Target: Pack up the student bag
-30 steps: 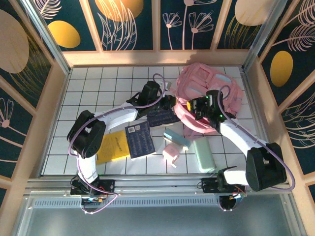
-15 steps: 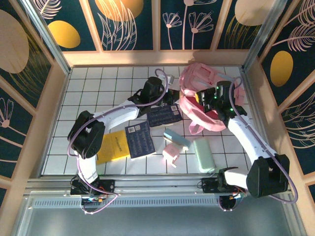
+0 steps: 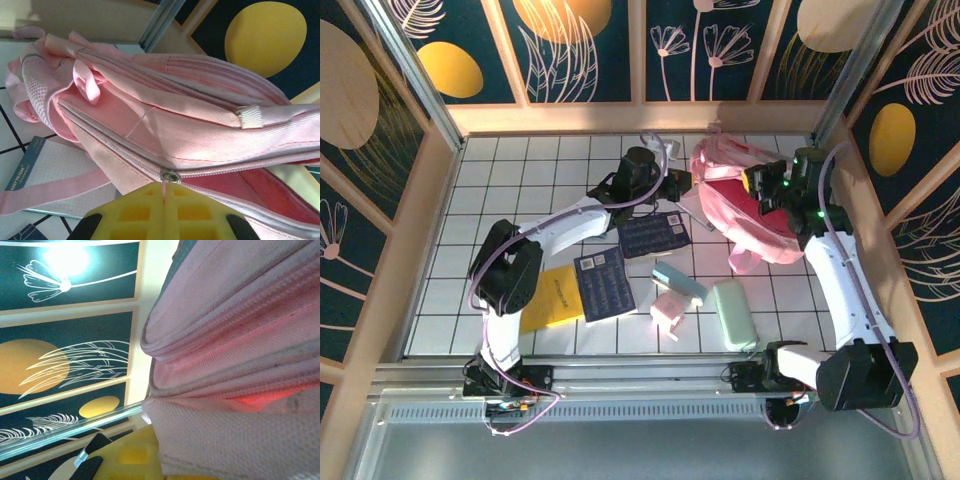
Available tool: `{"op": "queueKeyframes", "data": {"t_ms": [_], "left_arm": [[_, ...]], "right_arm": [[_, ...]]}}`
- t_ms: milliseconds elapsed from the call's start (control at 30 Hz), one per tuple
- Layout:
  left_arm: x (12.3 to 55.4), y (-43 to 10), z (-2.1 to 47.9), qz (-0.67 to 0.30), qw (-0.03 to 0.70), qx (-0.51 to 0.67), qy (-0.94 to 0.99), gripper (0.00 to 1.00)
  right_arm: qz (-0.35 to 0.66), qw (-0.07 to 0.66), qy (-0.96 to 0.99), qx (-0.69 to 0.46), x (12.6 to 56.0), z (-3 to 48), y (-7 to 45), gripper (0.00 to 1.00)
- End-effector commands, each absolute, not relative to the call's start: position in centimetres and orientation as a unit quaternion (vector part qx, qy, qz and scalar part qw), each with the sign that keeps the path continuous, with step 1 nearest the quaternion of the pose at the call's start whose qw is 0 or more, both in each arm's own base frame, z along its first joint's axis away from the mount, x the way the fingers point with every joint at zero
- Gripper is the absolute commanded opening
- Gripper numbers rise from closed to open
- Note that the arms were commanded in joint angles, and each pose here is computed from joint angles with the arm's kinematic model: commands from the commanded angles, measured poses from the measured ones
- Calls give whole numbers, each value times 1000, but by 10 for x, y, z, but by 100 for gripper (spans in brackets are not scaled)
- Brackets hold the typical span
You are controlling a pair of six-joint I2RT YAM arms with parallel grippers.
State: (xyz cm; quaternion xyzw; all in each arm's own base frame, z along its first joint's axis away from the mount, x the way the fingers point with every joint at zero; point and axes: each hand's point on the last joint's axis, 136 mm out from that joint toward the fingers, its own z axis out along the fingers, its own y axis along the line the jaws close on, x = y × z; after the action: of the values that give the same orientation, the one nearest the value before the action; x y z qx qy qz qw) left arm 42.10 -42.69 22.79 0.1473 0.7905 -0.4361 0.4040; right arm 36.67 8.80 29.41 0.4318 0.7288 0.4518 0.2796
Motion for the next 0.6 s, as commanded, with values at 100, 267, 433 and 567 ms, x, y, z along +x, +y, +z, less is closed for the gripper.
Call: {"op": "queueKeyframes", "data": {"t_ms": [100,267,433,567], "left_arm": [[461,-419,202,-398,425,122,804,0],[492,-410,187,-394,426,92,809,0],[520,-415,186,-399,430,87,806,0],[536,-430,183,-412,419,93,804,0]], "right_arm": [[489,355,696,387,363,366,81,0],[488,379,694,370,360,387,79,0],[490,387,695,356,359,396,81,0],[487,389,700,349,361,395,82,0]]}}
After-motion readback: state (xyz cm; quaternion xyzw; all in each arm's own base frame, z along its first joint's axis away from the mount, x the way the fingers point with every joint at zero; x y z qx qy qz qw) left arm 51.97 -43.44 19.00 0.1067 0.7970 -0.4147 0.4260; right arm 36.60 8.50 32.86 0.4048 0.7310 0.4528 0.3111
